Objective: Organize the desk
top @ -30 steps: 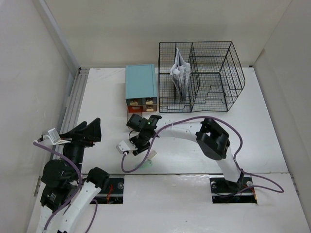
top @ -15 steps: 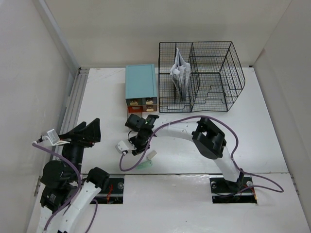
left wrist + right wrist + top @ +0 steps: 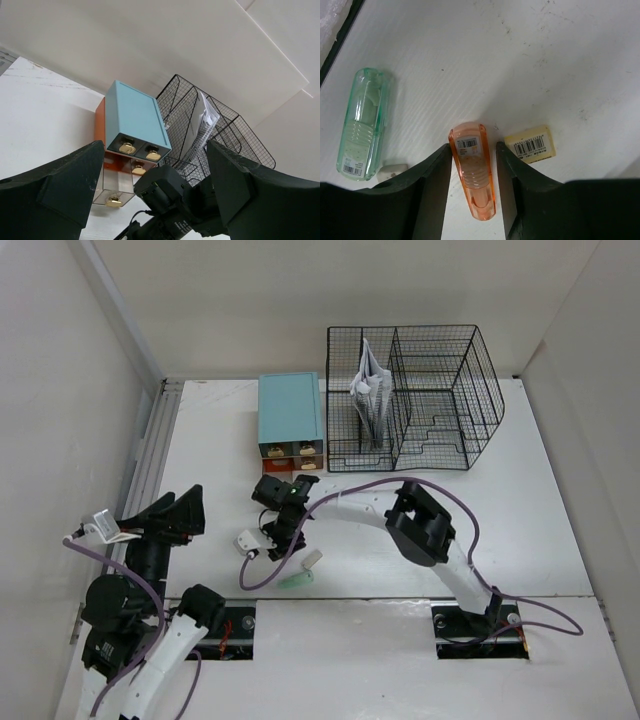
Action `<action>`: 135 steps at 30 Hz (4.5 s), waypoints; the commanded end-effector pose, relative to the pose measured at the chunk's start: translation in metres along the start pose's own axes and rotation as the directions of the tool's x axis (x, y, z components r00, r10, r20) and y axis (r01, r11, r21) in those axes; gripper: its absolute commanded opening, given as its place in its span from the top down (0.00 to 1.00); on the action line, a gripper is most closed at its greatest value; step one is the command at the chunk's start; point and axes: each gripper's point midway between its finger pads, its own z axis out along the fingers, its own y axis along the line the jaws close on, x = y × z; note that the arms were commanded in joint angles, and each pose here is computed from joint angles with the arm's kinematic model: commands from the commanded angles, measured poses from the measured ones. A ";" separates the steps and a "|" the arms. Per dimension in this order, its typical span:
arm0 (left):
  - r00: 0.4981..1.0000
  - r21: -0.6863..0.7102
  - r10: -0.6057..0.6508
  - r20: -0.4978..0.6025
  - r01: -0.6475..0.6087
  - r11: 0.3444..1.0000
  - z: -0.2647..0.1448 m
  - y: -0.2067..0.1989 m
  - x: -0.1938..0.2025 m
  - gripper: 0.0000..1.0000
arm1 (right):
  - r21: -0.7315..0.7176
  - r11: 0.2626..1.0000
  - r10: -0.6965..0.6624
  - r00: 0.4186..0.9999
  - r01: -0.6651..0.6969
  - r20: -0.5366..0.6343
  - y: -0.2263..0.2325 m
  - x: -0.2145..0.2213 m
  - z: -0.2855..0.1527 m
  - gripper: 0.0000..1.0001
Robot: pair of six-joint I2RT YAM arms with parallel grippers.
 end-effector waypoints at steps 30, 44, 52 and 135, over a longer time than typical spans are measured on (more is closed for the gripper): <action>0.999 0.000 -0.023 0.046 0.023 1.000 -0.005 0.002 -0.011 0.19 | 0.277 0.953 -0.129 0.992 0.123 0.004 -0.040 -0.090 -0.114 0.89; 0.999 -0.024 -0.024 0.042 0.025 0.999 -0.003 0.005 -0.009 0.19 | 0.473 0.879 -0.142 0.919 -0.054 0.368 -0.114 -0.089 -0.183 0.89; 0.999 -0.050 -0.024 0.039 0.026 0.998 -0.001 0.009 -0.007 0.19 | 0.401 0.905 -0.079 0.869 -0.144 0.489 -0.144 -0.071 -0.177 0.89; 0.997 -0.019 -0.046 0.069 0.047 0.999 -0.008 0.006 -0.015 0.19 | 0.135 0.973 0.181 0.981 -0.189 0.066 0.063 -0.038 0.000 0.51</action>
